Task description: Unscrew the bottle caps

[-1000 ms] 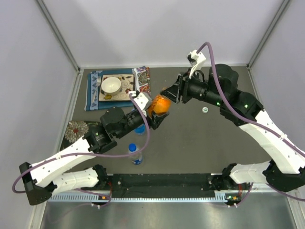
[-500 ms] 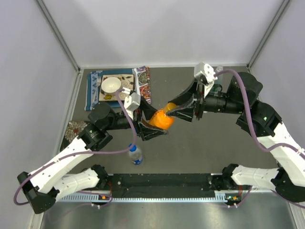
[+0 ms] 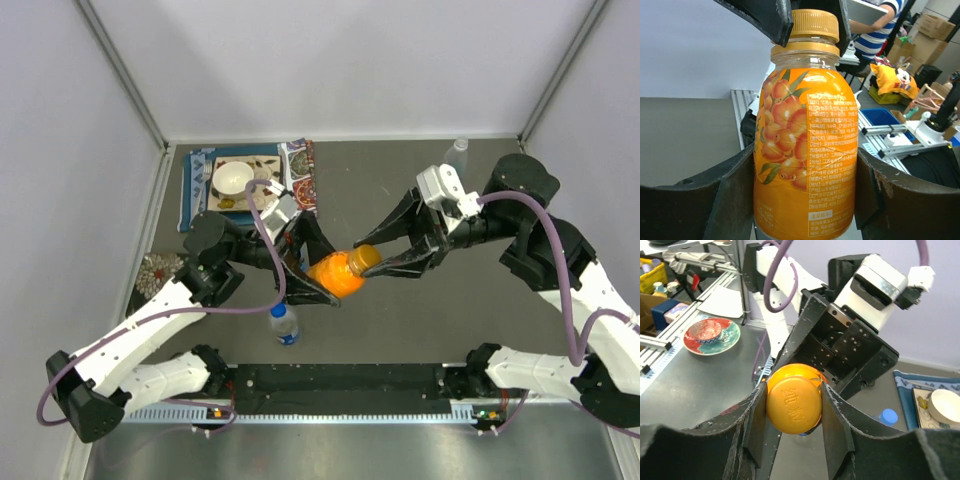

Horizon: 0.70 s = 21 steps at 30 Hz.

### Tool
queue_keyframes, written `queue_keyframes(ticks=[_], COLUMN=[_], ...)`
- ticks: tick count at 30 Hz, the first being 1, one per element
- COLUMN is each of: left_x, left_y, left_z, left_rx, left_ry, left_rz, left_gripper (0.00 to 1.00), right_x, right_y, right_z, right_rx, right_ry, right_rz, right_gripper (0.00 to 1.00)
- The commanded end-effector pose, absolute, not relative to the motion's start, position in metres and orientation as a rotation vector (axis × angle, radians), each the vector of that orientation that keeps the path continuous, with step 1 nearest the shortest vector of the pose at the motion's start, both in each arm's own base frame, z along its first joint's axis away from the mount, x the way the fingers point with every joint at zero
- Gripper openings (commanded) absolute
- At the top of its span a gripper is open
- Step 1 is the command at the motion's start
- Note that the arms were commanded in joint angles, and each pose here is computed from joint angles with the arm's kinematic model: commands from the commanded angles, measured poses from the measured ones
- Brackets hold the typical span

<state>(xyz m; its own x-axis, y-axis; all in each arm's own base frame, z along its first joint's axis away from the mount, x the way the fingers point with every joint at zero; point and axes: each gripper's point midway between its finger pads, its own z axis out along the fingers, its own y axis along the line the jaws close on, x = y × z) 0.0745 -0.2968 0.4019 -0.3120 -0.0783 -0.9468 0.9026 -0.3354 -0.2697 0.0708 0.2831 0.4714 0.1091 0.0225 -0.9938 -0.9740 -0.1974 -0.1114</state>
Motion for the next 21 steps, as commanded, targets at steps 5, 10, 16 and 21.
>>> queue_keyframes(ticks=[5,10,16,21], left_x=[0.084,0.094,0.1,0.106], left_y=[-0.295,-0.299,-0.302,-0.302], left_z=[0.419,0.41,0.405,0.404], left_rx=[1.146,1.14,1.124,1.101], left_ry=[1.087,1.13,1.155,1.163], left_rz=[-1.712,-1.66,-1.639,-1.601], left_gripper=[0.36,0.36,0.35,0.35], right_x=[0.009,0.013,0.009,0.049], right_y=[0.255,0.25,0.243,0.252], right_z=[0.471,0.492,0.502,0.505], right_rx=[-1.6,-1.525,-1.503,-1.325], right_ry=[0.822,0.816,0.801,0.94], right_rz=[1.494,1.4,1.376,1.214], right_gripper=[0.0,0.0,0.0,0.0])
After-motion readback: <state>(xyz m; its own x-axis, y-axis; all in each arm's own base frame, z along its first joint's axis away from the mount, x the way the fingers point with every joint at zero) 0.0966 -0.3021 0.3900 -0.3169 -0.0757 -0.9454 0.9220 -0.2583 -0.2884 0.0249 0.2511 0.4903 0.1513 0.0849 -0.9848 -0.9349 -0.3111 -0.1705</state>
